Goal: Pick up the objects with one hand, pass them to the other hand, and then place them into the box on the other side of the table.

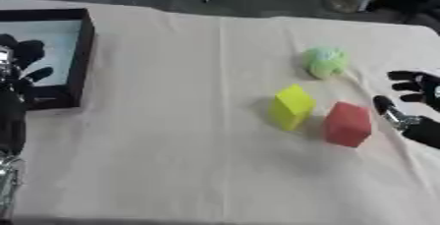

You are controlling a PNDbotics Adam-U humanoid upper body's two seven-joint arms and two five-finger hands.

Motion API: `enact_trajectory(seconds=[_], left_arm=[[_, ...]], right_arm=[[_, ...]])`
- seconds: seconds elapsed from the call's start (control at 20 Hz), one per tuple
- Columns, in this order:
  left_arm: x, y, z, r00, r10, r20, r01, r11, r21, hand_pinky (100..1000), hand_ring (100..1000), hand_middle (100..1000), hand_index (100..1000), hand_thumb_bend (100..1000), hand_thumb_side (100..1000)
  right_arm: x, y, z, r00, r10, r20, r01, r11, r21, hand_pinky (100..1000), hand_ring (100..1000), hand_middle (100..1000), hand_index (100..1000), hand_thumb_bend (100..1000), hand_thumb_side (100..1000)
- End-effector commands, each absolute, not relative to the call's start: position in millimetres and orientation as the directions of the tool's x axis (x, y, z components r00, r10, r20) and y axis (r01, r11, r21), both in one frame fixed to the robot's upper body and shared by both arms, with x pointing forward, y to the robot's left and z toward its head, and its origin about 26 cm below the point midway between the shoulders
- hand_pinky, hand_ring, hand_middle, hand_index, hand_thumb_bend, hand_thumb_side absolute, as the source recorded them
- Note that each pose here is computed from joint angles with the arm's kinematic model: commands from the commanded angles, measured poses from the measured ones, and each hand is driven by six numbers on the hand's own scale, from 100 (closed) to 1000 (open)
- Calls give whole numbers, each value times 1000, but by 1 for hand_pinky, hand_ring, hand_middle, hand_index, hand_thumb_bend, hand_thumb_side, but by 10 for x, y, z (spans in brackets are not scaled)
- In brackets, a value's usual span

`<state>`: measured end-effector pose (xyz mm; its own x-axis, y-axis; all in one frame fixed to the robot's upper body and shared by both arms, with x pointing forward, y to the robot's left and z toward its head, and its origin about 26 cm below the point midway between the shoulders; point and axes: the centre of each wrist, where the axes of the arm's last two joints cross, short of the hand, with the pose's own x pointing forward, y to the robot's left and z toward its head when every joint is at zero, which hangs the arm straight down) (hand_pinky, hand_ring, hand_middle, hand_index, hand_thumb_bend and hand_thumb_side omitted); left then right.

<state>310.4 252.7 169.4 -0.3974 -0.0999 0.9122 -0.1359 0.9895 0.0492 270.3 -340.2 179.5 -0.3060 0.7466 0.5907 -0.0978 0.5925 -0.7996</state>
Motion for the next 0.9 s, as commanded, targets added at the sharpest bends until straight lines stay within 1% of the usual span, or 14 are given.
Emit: enact_trajectory(seconds=[0.05,0.15,0.3,0.45,0.5,0.55,0.7,0.9], left_arm=[[3087,2555,1768,-422,-120,899,-136,988,68,797,859,725,700,100,812],[3087,2555,1765,-421,-120,899,-135,988,69,797,859,725,700,100,812],[3087,2553,1762,-420,-121,900,-133,989,71,797,860,725,700,100,813],[3088,2551,1759,-418,-121,900,-131,989,73,797,860,725,700,100,813],[3088,2550,1758,-418,-122,900,-130,989,73,797,860,725,699,100,813],[3088,2550,1757,-417,-122,901,-129,989,74,797,860,725,699,100,813],[3088,2545,1756,-417,-122,901,-125,989,76,797,861,725,699,100,813],[3089,2536,1755,-416,-120,901,-121,990,76,797,861,725,699,100,814]], right_arm=[[2701,-3466,2054,-342,780,524,-150,504,-850,832,884,889,903,332,606],[2715,-3475,2136,-354,788,504,-184,470,-863,836,889,895,908,358,591],[2735,-3473,2241,-368,792,488,-219,436,-873,831,885,886,901,420,546],[2750,-3459,2309,-373,791,485,-246,419,-874,824,877,873,889,508,438],[2754,-3454,2325,-371,793,483,-256,413,-874,825,877,872,888,556,348],[2757,-3448,2342,-367,798,478,-265,403,-876,827,877,871,887,525,305],[2768,-3424,2369,-345,821,454,-283,371,-885,827,876,866,880,488,254],[2780,-3380,2346,-309,840,446,-300,359,-884,826,875,861,874,485,249]])
